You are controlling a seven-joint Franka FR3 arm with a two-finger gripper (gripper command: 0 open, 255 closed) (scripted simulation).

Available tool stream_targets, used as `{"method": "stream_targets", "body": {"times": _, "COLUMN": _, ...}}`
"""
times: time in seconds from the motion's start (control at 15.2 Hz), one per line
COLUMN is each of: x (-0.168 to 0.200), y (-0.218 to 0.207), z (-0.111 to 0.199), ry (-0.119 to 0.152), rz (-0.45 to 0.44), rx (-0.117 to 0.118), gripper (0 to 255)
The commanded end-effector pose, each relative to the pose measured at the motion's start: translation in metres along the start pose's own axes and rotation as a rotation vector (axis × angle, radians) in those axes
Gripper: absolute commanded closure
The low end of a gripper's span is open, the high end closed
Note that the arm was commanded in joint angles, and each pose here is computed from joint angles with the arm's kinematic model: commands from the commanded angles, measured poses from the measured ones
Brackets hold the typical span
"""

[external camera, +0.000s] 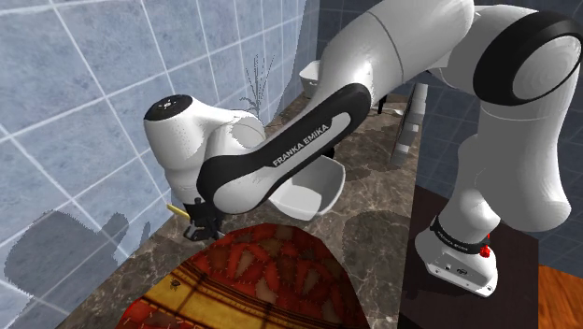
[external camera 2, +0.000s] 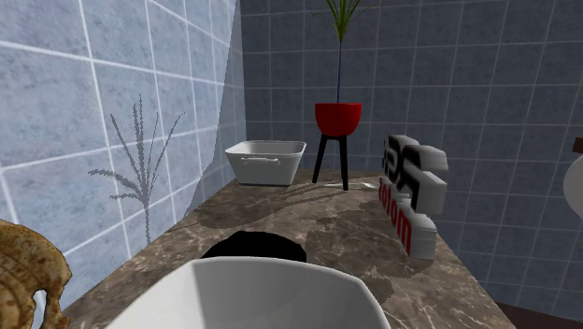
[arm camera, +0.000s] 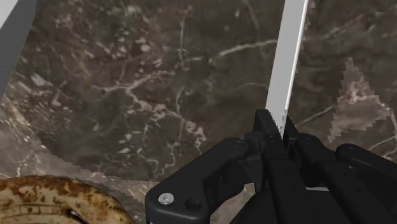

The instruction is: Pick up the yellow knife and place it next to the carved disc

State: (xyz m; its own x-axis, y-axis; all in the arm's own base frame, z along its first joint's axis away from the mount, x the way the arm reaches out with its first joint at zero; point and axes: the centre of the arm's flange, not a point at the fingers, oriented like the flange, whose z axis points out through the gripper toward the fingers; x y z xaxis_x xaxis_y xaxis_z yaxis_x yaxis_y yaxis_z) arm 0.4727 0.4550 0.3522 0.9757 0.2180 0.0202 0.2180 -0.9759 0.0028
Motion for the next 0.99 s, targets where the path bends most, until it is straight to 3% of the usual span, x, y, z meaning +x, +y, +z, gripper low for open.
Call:
{"method": "stream_targets", "body": {"times": 0.0, "x": -0.0007, "y": 0.0004, "z": 0.0095, "ry": 0.0, "rz": 0.0, "rx": 0.0, "gripper": 255}}
{"method": "stream_targets", "body": {"times": 0.53, "x": -0.0008, "y": 0.0004, "z": 0.0139, "ry": 0.0, "rz": 0.0, "rx": 0.0, "gripper": 255}}
{"method": "stream_targets", "body": {"times": 0.59, "x": -0.0008, "y": 0.0004, "z": 0.0139, "ry": 0.0, "rz": 0.0, "rx": 0.0, "gripper": 0}}
{"method": "stream_targets", "body": {"times": 0.92, "x": -0.0008, "y": 0.0003, "z": 0.0139, "ry": 0.0, "rz": 0.0, "rx": 0.0, "gripper": 0}}
